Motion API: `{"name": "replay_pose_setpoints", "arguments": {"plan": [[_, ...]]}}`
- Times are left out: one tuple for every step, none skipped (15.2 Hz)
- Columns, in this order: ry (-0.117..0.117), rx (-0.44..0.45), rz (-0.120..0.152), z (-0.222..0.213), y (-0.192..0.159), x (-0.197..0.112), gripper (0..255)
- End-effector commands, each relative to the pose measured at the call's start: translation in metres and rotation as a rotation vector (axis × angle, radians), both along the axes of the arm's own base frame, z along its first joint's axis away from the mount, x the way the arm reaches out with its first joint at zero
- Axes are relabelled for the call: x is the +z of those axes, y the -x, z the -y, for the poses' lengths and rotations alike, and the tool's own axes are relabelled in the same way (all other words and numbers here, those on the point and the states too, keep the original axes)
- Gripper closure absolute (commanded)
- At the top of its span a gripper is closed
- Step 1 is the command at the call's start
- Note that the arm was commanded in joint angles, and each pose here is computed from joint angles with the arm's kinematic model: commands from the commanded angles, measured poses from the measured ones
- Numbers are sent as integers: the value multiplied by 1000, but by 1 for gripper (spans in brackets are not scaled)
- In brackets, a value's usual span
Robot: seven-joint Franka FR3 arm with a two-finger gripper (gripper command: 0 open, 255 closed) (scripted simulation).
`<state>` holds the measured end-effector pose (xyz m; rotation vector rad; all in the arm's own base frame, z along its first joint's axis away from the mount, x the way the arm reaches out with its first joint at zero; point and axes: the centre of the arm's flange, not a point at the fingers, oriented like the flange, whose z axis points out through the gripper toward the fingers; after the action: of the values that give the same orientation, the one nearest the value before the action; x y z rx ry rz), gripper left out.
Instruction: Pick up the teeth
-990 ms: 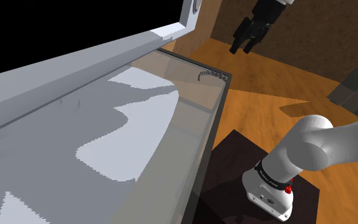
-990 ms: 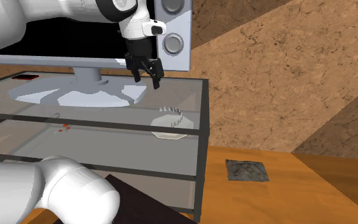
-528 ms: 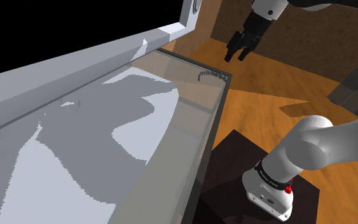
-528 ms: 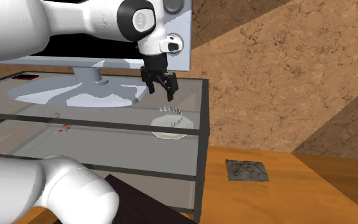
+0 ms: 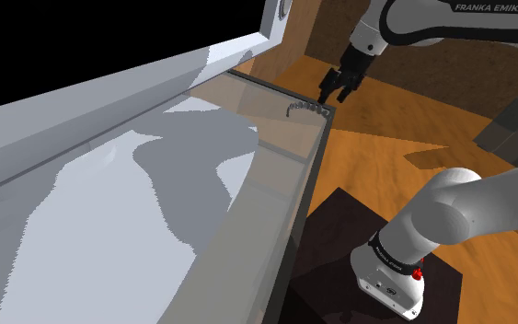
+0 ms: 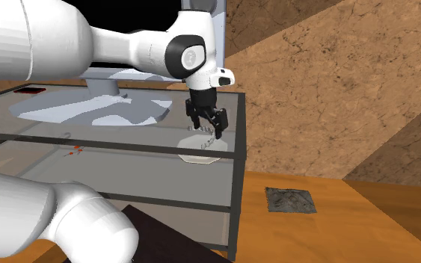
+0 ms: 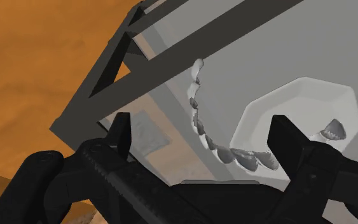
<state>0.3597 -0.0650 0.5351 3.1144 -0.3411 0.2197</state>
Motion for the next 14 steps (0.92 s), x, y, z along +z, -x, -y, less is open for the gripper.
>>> {"name": "replay_pose_setpoints", "arguments": {"plan": [[1, -1, 0, 1, 1, -12, 0], [1, -1, 0, 1, 1, -17, 0], [1, -1, 0, 1, 1, -23, 0], [1, -1, 0, 1, 1, -28, 0], [1, -1, 0, 1, 1, -31, 0], [1, -1, 0, 1, 1, -31, 0], [1, -1, 0, 1, 1, -31, 0], [1, -1, 0, 1, 1, -31, 255], [1, -1, 0, 1, 1, -31, 255], [1, -1, 0, 1, 1, -31, 255], [1, -1, 0, 1, 1, -31, 255], [1, -1, 0, 1, 1, -31, 255], [1, -1, 0, 1, 1, -31, 255], [1, -1, 0, 1, 1, -31, 255]]}}
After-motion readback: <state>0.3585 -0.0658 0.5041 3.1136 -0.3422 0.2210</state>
